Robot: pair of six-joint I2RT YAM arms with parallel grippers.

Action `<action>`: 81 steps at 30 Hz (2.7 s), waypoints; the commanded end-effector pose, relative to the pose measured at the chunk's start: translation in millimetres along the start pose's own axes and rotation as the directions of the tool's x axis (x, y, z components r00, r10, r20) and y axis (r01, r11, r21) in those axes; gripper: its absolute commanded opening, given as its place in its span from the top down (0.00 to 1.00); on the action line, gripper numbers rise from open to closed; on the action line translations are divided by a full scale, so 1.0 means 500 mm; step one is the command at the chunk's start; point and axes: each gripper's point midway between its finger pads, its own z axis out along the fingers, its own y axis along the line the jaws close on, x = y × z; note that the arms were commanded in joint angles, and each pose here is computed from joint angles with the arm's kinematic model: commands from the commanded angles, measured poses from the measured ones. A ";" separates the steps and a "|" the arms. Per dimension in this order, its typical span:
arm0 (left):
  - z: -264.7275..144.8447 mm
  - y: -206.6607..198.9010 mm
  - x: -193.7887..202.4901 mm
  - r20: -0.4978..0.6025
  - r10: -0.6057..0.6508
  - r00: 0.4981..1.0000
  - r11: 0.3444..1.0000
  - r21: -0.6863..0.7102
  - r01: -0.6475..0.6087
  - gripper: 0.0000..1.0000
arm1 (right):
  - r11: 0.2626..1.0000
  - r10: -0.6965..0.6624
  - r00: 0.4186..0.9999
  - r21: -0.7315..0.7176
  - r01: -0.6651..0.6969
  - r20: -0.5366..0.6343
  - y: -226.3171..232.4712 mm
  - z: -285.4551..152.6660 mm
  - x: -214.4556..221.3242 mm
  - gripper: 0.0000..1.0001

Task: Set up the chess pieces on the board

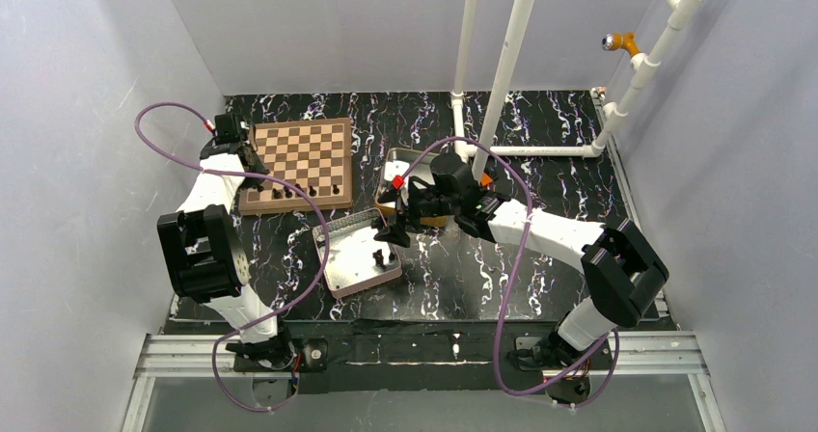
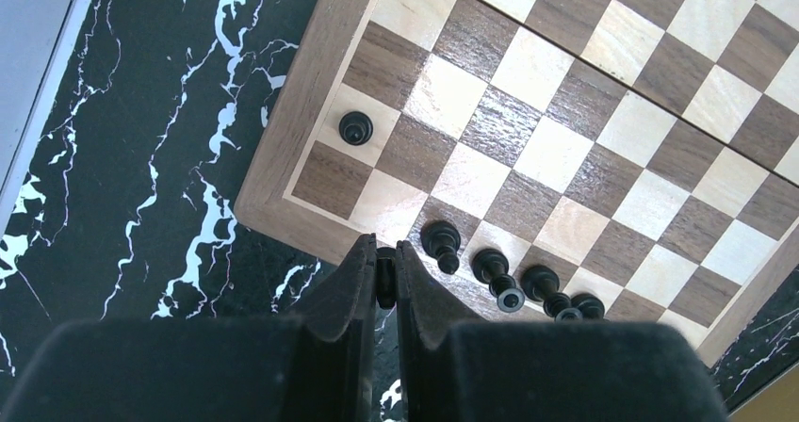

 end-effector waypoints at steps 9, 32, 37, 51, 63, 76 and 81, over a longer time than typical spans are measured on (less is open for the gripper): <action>0.045 0.008 -0.007 0.015 -0.003 1.000 0.999 -0.036 0.004 1.00 | 1.000 -0.012 1.000 0.007 0.012 0.004 -0.016 0.002 0.001 0.01; 0.076 0.008 0.024 -0.033 0.003 0.999 0.999 -0.039 -0.005 0.94 | 1.000 -0.004 1.000 0.009 0.004 -0.004 -0.024 0.004 0.008 0.02; 0.079 0.010 0.032 -0.042 0.004 0.999 0.999 -0.041 -0.006 0.89 | 1.000 -0.003 1.000 0.009 0.003 -0.003 -0.024 0.003 0.008 0.02; 0.066 0.012 0.020 -0.027 0.004 1.000 0.999 -0.047 -0.005 0.75 | 1.000 -0.007 1.000 0.008 0.007 -0.002 -0.022 0.001 0.008 0.02; -0.083 0.054 -0.004 0.042 -0.007 0.999 0.996 -0.093 0.011 0.27 | 0.986 -0.112 0.994 -0.122 0.112 0.004 0.014 -0.003 0.006 0.02; -0.295 -0.041 0.099 -0.005 -0.063 0.998 0.938 0.342 0.061 0.02 | 0.959 -0.177 0.984 -0.228 0.170 -0.009 0.040 -0.009 0.009 0.02; -0.348 -0.086 0.180 -0.075 0.002 0.997 0.885 0.464 0.033 0.02 | 0.957 -0.157 0.988 -0.250 0.150 -0.008 0.054 -0.015 0.011 0.02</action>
